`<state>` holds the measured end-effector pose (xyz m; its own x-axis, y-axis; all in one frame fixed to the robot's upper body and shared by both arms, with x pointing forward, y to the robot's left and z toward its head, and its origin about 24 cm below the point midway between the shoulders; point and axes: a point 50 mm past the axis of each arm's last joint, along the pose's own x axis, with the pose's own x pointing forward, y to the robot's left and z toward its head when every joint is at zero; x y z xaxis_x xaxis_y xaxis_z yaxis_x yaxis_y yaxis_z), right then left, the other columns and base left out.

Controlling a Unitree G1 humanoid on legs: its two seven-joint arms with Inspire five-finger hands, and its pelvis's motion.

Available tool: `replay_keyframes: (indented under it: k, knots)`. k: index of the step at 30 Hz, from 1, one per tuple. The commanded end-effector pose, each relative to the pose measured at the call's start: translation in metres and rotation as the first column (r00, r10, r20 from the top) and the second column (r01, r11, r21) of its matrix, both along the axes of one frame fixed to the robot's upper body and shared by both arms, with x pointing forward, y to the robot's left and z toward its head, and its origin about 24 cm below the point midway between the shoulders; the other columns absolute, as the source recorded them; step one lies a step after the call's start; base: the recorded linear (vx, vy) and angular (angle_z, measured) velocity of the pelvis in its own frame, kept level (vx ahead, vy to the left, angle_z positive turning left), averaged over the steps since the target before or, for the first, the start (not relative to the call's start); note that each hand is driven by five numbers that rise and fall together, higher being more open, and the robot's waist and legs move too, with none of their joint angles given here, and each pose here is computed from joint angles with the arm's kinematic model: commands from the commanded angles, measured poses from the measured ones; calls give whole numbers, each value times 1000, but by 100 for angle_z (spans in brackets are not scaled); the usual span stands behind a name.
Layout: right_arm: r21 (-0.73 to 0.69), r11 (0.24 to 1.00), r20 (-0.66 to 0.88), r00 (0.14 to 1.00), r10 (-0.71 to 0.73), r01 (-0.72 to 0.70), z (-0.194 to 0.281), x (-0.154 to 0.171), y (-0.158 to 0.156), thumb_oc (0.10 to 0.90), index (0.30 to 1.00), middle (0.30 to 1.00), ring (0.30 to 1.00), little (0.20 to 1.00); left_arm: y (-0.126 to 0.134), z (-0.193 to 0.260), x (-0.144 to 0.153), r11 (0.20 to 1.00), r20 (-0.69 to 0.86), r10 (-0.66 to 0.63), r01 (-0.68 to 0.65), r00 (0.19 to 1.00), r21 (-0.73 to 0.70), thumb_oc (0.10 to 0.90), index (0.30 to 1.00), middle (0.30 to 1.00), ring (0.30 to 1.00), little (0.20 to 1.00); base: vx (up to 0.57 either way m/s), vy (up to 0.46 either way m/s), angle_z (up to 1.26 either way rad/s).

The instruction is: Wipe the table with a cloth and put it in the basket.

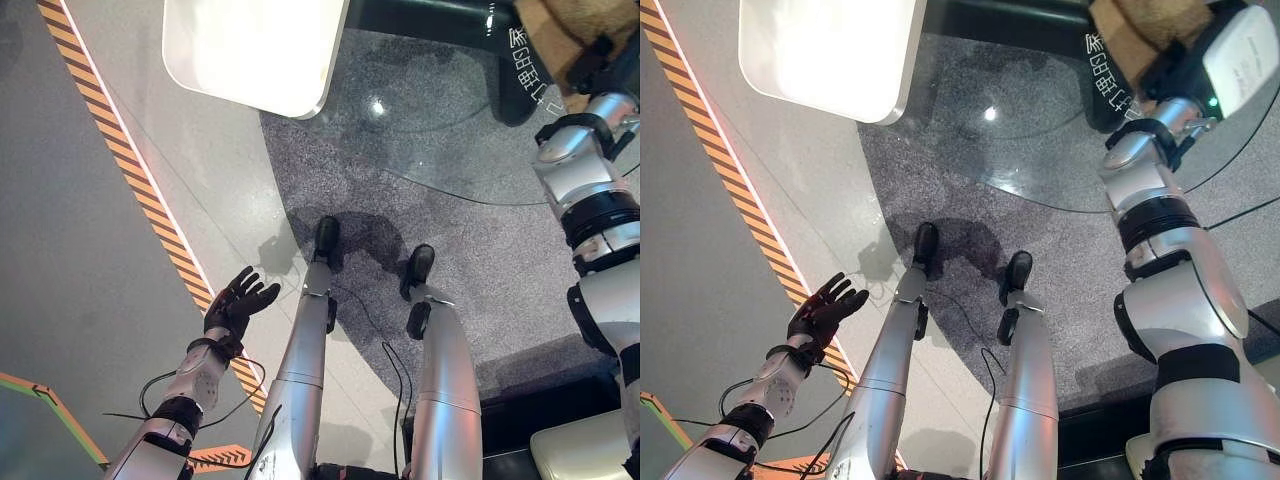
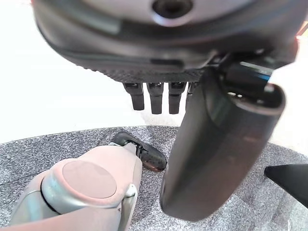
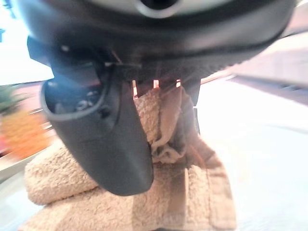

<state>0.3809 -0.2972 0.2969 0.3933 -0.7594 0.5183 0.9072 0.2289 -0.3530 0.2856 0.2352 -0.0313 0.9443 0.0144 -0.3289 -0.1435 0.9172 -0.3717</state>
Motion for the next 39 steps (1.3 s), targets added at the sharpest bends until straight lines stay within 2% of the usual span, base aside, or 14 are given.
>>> replay_keyframes:
  k: [1, 10, 23, 33, 39]
  knots:
    - [-23, 961, 213, 941, -264, 275, 51, -49, -58, 100, 300, 300, 300, 200, 24, -8, -14, 998, -42, 58, -57, 997, 13, 800, 900, 900, 900, 900, -3, -13, -3]
    - [29, 966, 212, 942, -259, 258, 47, -52, -66, 100, 300, 300, 300, 200, 30, -4, -11, 998, -34, 65, -64, 997, 19, 800, 900, 900, 900, 900, -6, -6, -3]
    - [0, 982, 183, 966, -185, 188, 41, -41, -56, 100, 300, 300, 300, 200, 34, -7, -14, 997, -46, 80, -80, 996, 9, 800, 900, 900, 900, 900, 8, 2, -3]
    - [-131, 991, 195, 981, -10, 36, 60, -28, -25, 100, 300, 300, 300, 200, 23, -14, -17, 997, -52, 75, -75, 996, 0, 800, 900, 900, 900, 900, -2, 7, -2]
    - [-317, 937, 168, 964, 205, -144, 77, -16, 25, 100, 300, 300, 300, 200, 17, -13, -15, 998, -42, 67, -67, 997, -1, 800, 900, 900, 900, 900, -21, 5, -1]
